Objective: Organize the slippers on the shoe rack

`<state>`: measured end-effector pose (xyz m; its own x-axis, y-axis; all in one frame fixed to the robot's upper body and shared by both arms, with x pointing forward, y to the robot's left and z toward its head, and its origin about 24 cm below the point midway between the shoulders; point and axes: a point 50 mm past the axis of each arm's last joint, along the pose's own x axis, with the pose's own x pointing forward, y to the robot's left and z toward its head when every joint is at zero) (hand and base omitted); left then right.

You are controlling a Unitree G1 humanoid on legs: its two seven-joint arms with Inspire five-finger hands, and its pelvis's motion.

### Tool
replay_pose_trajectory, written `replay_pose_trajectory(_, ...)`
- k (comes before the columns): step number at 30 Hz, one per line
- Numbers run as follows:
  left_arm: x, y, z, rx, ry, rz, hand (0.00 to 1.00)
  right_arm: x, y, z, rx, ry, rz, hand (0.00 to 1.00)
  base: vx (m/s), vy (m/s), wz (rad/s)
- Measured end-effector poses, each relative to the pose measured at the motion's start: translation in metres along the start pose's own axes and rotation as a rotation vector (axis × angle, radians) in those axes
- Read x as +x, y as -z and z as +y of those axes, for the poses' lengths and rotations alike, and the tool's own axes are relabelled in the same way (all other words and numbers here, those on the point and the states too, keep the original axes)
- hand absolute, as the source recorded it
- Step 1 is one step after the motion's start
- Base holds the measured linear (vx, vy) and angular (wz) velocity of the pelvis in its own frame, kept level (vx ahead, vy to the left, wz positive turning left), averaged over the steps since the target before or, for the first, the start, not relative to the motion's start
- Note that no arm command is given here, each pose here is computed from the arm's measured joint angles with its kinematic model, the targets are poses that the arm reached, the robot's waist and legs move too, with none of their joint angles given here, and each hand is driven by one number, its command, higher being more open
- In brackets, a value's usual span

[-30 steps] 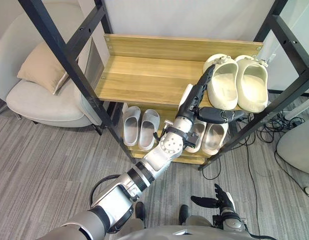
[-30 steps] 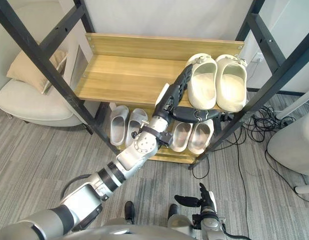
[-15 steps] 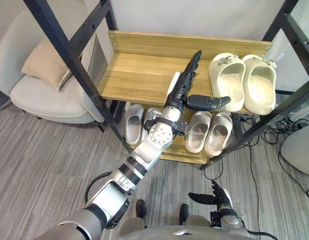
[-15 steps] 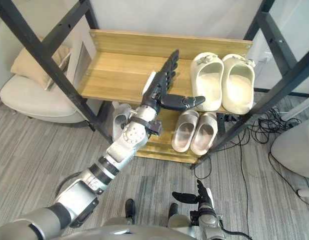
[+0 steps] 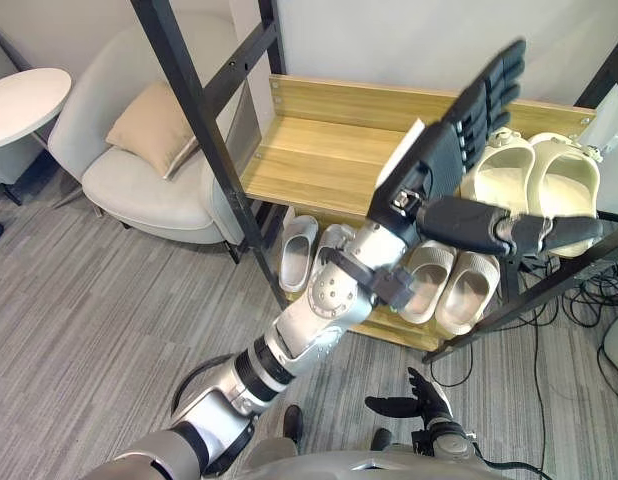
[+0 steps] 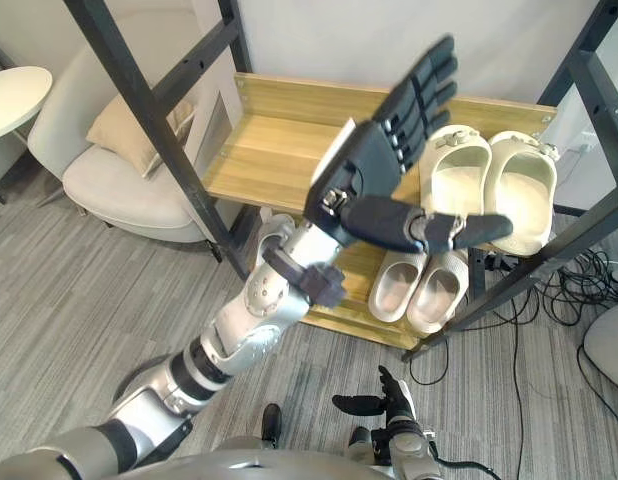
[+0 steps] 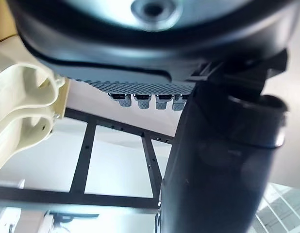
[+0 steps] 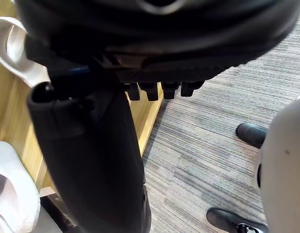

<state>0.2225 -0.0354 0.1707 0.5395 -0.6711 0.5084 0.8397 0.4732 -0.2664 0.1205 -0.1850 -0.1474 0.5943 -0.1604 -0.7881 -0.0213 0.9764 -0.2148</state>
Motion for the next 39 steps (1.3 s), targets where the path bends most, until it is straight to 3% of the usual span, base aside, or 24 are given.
replay_pose_trajectory(8,-0.05,0.055,-0.02,-0.219,0.076,0.293,1.0,-0.001,0.005,0.005,-0.057,-0.025,0.012,1.0,0.0,-0.009,0.07)
replay_pose_trajectory(13,-0.094,0.086,-0.006,-0.208,-0.022,0.453,1.0,-0.002,0.005,0.008,-0.069,-0.034,0.011,1.0,-0.03,-0.013,0.1)
replay_pose_trajectory(20,-0.182,0.129,0.03,-0.076,-0.307,0.771,1.0,-0.003,0.006,0.014,-0.069,-0.048,0.012,1.0,-0.01,-0.002,0.01)
replay_pose_trajectory(21,-0.182,0.13,0.03,-0.075,-0.308,0.773,1.0,-0.003,0.006,0.014,-0.069,-0.048,0.012,1.0,0.04,-0.012,-0.01)
replay_pose_trajectory(26,-0.25,0.134,0.075,0.011,-0.645,0.943,1.0,-0.004,0.007,0.023,-0.04,-0.06,0.021,1.0,0.05,-0.01,0.0)
replay_pose_trajectory(33,-0.32,0.118,0.1,0.139,-0.976,1.079,1.0,-0.011,-0.002,0.034,-0.027,-0.119,-0.054,1.0,0.01,0.015,-0.11)
replay_pose_trajectory(39,-0.361,0.117,0.1,0.195,-1.166,1.208,1.0,-0.007,0.002,0.03,-0.019,-0.099,-0.012,1.0,0.01,0.023,-0.14)
